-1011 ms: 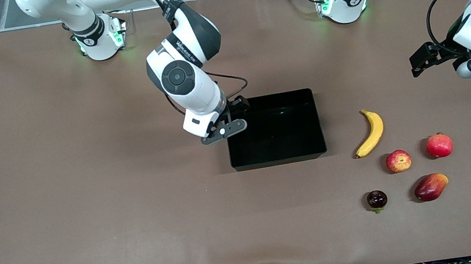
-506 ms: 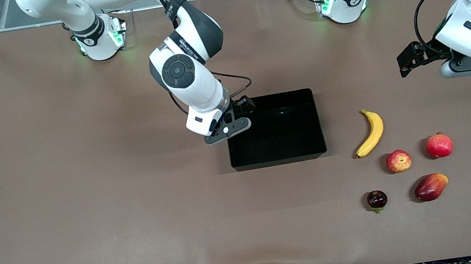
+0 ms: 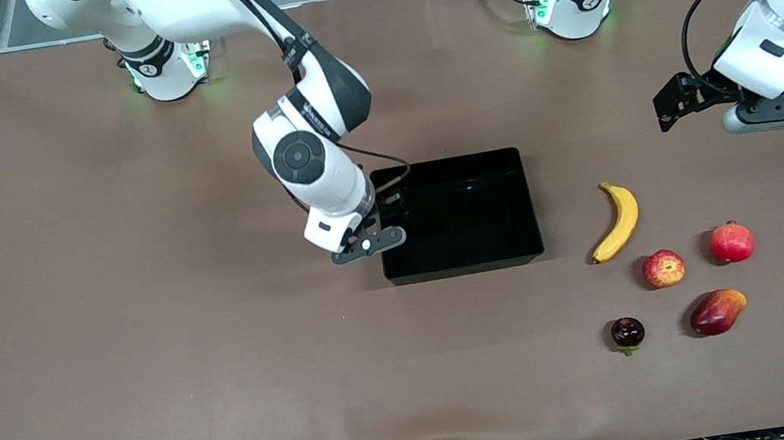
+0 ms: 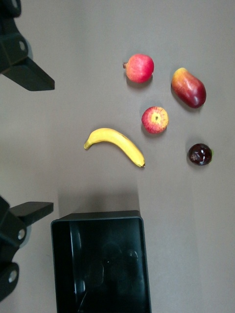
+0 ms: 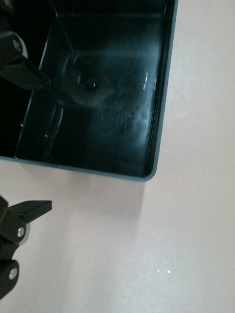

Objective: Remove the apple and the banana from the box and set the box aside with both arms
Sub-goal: 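Lower the right gripper onto the box rim and grasp it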

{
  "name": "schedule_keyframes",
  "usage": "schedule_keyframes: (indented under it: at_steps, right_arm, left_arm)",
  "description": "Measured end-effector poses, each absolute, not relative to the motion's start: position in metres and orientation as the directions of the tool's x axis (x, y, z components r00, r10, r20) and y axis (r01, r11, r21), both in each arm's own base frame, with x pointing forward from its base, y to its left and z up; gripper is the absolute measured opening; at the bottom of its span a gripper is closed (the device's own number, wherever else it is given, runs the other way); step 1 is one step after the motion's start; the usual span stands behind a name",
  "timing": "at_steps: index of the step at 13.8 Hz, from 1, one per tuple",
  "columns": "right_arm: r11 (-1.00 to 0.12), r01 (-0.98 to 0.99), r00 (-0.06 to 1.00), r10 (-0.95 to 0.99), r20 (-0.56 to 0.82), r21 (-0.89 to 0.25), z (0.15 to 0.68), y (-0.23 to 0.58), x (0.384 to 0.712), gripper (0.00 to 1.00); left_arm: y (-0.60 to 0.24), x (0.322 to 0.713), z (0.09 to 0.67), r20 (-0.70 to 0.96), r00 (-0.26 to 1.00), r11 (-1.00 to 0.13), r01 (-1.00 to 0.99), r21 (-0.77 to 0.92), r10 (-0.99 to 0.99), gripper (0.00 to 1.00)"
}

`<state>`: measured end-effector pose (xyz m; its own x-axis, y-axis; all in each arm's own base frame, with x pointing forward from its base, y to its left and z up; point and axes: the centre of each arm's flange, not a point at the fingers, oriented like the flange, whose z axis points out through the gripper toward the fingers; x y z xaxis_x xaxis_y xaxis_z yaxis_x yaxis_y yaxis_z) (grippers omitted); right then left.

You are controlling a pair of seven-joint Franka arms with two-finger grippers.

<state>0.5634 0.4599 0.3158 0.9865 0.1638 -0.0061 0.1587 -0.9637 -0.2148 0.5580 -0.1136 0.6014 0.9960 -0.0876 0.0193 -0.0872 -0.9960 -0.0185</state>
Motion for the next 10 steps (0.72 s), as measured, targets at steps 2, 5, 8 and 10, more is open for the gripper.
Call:
schedule_keyframes:
  at_steps: [2, 5, 8, 10]
  right_arm:
    - [-0.965, 0.154, 0.987, 0.159, -0.004, -0.211, 0.309, 0.458, 0.566, 1.00]
    - [-0.965, 0.155, 0.987, 0.159, -0.001, -0.212, 0.309, 0.459, 0.566, 1.00]
    - [-0.967, 0.154, 0.987, 0.161, -0.019, -0.201, 0.296, 0.459, 0.564, 1.00]
    - [-0.969, 0.162, 0.985, 0.170, -0.031, -0.188, 0.278, 0.459, 0.563, 1.00]
  left_arm:
    - [-0.120, 0.557, 0.598, 0.014, 0.995, -0.995, -0.099, -0.019, -0.099, 1.00]
    - [-0.119, 0.557, 0.596, 0.011, 0.995, -0.995, -0.097, -0.019, -0.097, 1.00]
    - [-0.117, 0.557, 0.594, 0.006, 0.996, -0.995, -0.093, -0.020, -0.093, 1.00]
    - [-0.116, 0.557, 0.593, 0.004, 0.996, -0.996, -0.092, -0.020, -0.092, 1.00]
